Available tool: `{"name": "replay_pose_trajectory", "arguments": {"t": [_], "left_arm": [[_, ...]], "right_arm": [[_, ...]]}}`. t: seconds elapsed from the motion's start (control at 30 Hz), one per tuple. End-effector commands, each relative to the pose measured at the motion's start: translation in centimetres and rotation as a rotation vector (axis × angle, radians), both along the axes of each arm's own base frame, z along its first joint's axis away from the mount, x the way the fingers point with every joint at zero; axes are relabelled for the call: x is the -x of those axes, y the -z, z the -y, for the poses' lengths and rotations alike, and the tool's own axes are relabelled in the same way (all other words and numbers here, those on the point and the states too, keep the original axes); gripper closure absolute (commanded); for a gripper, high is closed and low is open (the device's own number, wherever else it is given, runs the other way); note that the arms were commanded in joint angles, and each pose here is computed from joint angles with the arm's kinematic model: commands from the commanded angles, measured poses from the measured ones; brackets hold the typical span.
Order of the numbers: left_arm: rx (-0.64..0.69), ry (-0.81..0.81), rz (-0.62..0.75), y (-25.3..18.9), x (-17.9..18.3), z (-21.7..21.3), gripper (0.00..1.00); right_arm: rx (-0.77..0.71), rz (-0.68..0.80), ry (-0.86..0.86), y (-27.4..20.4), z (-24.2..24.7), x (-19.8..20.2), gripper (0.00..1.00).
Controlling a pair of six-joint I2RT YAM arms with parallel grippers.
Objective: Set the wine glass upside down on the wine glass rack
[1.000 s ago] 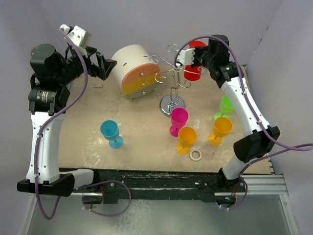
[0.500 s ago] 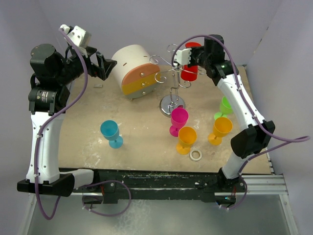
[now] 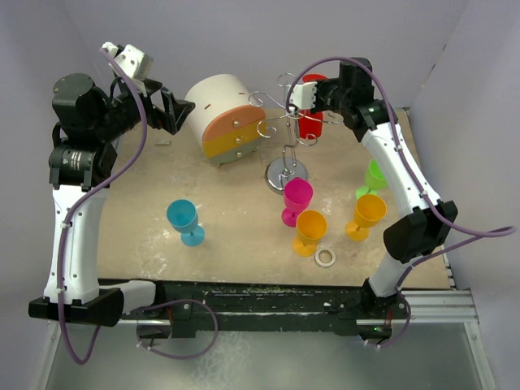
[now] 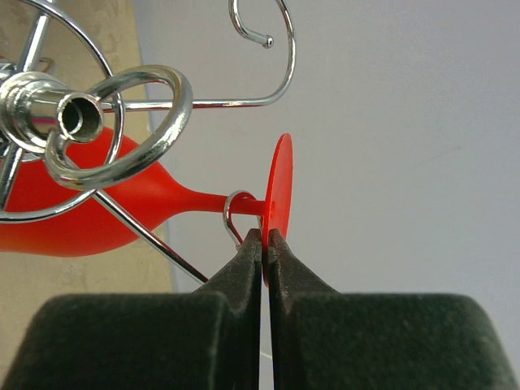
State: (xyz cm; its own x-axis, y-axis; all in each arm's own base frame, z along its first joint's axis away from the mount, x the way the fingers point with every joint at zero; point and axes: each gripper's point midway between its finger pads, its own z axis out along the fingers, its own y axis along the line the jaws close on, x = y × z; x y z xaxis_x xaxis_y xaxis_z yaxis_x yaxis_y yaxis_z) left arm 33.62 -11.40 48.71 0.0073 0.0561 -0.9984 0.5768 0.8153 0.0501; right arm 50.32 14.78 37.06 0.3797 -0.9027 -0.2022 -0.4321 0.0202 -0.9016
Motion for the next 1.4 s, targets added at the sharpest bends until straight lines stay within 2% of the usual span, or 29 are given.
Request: {"name": "replay_pose_trajectory", "arguments": {"t": [0.0, 0.53, 0.9, 1.2, 1.37], "left_arm": [[-0.009, 0.010, 0.057, -1.2, 0.8, -0.1, 0.01], [-0.024, 0.001, 0.061, -0.7, 0.8, -0.3, 0.01], [-0.055, -0.024, 0.053, 0.4, 0.5, -0.8, 0.01], [-0.149, -0.098, -0.003, 3.8, -0.2, -2.4, 0.01], [-0.262, -0.134, -0.099, 8.2, -0.2, -3.8, 0.01]], "right_arm": [[-0.057, 0.060, -0.023, -3.5, -0.3, 1.8, 0.99], [-0.080, 0.032, -0.032, -3.2, -0.3, 3.1, 0.89], [-0.087, 0.008, -0.042, -2.8, -0.4, 3.6, 0.86], [-0.127, -0.043, -0.059, -2.8, -0.6, 5.4, 0.81], [-0.162, -0.085, -0.060, -3.1, -0.4, 7.2, 0.70]]}}
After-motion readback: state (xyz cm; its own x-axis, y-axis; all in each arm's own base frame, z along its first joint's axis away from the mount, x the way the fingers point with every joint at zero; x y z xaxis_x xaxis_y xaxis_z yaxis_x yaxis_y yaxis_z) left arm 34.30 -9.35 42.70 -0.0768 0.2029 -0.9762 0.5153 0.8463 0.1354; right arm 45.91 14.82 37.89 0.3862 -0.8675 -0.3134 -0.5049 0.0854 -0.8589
